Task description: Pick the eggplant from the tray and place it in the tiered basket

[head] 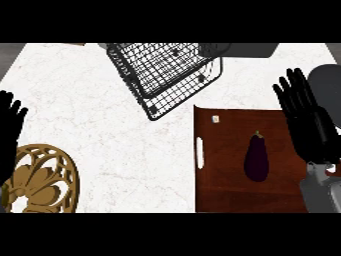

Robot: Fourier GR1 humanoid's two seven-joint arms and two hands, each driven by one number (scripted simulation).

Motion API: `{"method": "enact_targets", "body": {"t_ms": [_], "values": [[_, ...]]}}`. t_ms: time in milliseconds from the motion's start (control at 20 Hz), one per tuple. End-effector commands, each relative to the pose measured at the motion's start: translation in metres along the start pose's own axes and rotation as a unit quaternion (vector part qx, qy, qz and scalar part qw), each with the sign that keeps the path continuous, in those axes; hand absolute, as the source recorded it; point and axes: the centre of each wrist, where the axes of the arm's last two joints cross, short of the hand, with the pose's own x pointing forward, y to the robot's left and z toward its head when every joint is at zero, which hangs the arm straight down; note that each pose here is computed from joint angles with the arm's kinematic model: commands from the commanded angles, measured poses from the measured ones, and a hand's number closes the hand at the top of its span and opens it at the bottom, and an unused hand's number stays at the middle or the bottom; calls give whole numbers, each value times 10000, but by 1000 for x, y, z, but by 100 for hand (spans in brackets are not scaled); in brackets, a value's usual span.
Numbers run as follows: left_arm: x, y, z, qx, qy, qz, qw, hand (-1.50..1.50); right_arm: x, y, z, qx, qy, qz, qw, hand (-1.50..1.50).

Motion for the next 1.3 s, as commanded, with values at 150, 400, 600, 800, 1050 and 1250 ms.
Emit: {"method": "enact_targets", "body": {"t_ms": [150,400,600,800,1050,1250], "values": [[7,-20,-6,-873,-17,-404,9954,0,5,67,-15,282,-588,1215,9905,150],[-25,-17,11,-1202,470,-442,9907,0,-43,-22,6,-2507,658,2722,9267,-150],[-21,-20,1,-1564,520,-401,9855,0,-68,34,8,-2883,271,3211,9017,-150],[-30,-26,1,-1615,596,-423,9842,0,-61,45,12,-2541,401,4183,8711,-150],[-35,-25,7,-1592,647,-484,9839,0,-38,13,1,-2061,1403,5776,7773,-150],[-25,-28,3,-1631,548,-387,9843,0,-41,34,6,-908,2754,6303,7202,-150]]}}
